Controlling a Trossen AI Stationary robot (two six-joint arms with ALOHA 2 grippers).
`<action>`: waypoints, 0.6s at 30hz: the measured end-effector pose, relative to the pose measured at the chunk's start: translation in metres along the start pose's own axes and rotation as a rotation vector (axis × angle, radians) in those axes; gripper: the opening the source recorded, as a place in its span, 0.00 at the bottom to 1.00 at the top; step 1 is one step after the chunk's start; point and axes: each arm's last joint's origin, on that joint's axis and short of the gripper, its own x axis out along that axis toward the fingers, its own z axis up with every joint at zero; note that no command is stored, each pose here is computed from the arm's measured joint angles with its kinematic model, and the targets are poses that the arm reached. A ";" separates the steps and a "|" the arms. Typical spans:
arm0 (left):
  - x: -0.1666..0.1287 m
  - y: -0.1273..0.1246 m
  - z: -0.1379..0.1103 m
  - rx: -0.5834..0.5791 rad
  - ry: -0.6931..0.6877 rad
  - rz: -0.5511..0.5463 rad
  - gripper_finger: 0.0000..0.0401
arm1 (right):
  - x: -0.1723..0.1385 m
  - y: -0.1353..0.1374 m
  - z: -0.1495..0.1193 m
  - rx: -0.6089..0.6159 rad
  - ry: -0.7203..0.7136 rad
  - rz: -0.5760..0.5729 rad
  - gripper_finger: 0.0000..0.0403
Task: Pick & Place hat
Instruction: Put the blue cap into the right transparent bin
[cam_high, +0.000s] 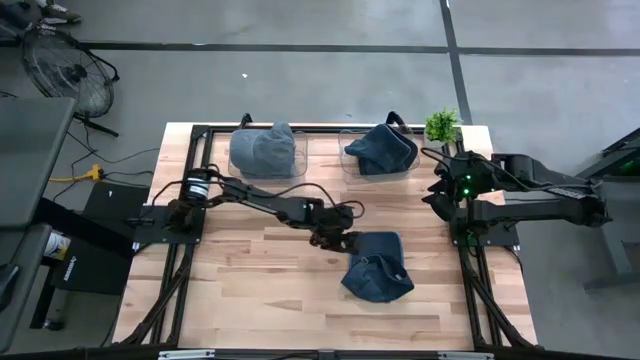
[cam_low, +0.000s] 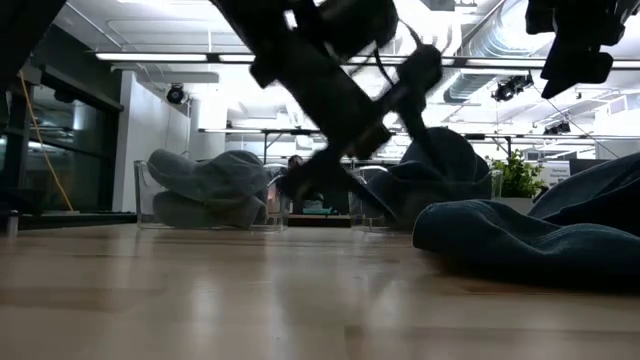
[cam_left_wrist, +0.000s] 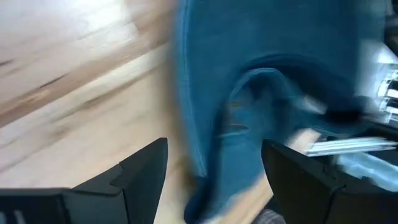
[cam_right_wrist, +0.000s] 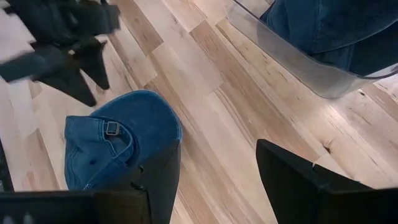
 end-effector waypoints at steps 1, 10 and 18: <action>0.002 0.001 0.000 0.002 0.010 0.006 0.64 | 0.000 0.000 0.000 -0.004 0.000 0.000 0.51; 0.024 0.009 0.002 -0.035 0.058 -0.006 0.64 | 0.000 0.000 0.000 -0.025 -0.004 -0.004 0.51; 0.029 0.010 0.000 -0.033 0.069 -0.019 0.64 | 0.000 0.000 0.000 -0.041 -0.004 -0.012 0.51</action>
